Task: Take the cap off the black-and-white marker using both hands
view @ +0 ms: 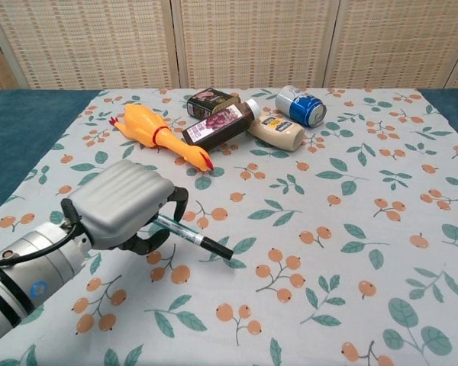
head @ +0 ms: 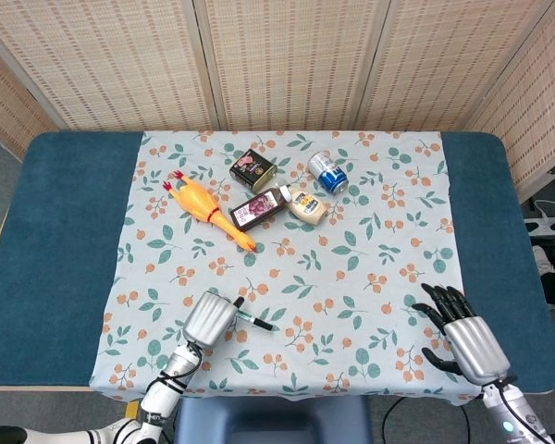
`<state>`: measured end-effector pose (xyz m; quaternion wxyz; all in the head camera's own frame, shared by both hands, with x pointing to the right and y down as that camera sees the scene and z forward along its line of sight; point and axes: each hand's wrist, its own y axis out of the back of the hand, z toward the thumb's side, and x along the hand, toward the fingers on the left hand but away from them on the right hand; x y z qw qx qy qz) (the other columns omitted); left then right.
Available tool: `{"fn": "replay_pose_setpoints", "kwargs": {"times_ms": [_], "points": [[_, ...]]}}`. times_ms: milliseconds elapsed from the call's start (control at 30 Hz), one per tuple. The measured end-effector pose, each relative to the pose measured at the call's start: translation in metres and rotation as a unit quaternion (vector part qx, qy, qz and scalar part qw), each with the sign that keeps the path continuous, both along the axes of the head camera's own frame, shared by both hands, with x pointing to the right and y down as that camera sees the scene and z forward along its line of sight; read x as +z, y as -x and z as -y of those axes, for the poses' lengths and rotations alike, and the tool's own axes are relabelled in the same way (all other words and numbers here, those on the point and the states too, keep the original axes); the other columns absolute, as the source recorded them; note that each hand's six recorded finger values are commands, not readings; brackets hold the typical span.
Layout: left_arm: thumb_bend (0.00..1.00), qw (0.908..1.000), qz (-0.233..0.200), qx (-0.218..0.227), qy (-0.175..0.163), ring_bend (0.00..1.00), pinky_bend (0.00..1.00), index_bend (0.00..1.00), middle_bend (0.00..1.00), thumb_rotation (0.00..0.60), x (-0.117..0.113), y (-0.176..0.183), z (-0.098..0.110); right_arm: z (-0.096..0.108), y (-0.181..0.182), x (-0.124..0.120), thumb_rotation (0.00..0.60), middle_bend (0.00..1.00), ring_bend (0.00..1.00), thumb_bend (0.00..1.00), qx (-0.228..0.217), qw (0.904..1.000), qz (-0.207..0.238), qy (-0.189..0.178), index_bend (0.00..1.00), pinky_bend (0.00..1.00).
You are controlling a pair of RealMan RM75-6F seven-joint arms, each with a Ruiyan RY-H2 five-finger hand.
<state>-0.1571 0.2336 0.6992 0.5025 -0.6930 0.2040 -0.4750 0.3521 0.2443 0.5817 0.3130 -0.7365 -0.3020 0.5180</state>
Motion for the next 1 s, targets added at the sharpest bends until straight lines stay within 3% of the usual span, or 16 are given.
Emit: {"fn": "replay_pose_setpoints", "kwargs": {"times_ms": [267, 467, 800, 1000], "points": [[0.39, 0.9989, -0.011, -0.045, 0.005, 1.0, 1.0, 0.87, 1.0, 0.6, -0.02, -0.01, 0.0, 0.014, 0.057, 0.036, 0.6, 0.0, 0.0, 0.16, 0.026, 0.9955, 0.074, 0.054, 0.37, 0.0], [0.39, 0.9964, -0.013, -0.083, 0.014, 1.0, 1.0, 0.87, 1.0, 0.6, -0.03, -0.016, 0.004, 0.022, 0.091, 0.05, 0.6, 0.0, 0.0, 0.16, 0.053, 0.9887, 0.12, 0.073, 0.38, 0.0], [0.39, 0.9922, -0.024, -0.111, 0.053, 1.0, 1.0, 0.87, 1.0, 0.6, -0.038, -0.032, 0.001, 0.035, 0.127, 0.066, 0.6, 0.0, 0.0, 0.16, 0.06, 0.9868, 0.126, 0.082, 0.39, 0.0], [0.4, 0.9888, -0.04, -0.124, 0.074, 1.0, 1.0, 0.87, 1.0, 0.6, -0.041, -0.044, -0.002, 0.041, 0.144, 0.074, 0.6, 0.0, 0.0, 0.16, 0.082, 0.9798, 0.139, 0.118, 0.39, 0.0]]}}
